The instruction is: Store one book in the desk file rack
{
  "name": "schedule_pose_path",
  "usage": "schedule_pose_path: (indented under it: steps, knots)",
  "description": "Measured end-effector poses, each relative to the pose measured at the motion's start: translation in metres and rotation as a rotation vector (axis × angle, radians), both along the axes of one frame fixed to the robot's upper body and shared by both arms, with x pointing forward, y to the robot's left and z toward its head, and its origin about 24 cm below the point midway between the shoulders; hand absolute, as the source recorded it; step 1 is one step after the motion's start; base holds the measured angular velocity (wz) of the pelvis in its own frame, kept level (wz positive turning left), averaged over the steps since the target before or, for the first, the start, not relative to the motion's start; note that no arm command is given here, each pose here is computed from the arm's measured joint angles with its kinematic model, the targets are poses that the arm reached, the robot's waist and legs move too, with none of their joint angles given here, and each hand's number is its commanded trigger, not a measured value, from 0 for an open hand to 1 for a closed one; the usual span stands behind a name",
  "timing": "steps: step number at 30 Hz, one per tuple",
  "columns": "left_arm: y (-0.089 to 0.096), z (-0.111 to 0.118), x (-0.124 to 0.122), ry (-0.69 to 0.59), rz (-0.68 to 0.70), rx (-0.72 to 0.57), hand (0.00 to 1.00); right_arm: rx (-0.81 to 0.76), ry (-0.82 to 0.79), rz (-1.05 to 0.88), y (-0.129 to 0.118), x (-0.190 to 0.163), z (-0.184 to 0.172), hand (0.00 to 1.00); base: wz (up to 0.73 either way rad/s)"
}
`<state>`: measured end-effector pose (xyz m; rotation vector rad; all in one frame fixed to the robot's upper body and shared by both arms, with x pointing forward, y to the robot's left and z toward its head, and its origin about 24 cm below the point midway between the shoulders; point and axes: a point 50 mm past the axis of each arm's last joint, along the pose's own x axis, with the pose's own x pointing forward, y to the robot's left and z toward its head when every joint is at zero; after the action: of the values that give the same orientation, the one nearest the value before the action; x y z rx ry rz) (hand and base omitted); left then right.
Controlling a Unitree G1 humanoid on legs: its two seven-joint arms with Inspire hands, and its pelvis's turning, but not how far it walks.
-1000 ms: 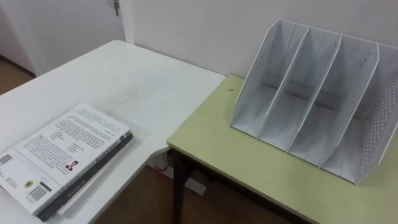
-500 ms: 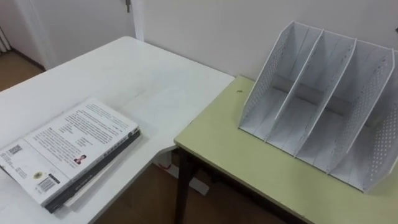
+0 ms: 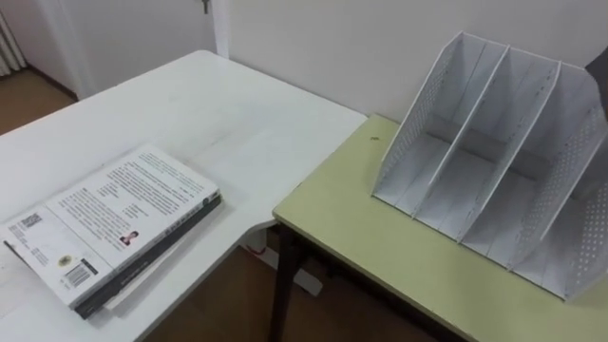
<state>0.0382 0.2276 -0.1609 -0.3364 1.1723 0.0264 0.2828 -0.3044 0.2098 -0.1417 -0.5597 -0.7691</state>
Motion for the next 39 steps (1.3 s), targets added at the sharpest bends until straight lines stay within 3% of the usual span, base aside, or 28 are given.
schedule_pose_path:
  steps: [8, 39]
  knots:
    - [0.001, 0.000, 0.000, 0.001, 0.003, 0.004, 0.00, 0.040, 0.021, 0.005, -0.005, 0.003, -0.004, 1.00, 0.04]
    - [0.006, 0.000, 0.000, 0.052, 0.030, -0.014, 0.00, 0.083, 0.356, -0.025, -0.034, 0.027, -0.045, 1.00, 0.01]
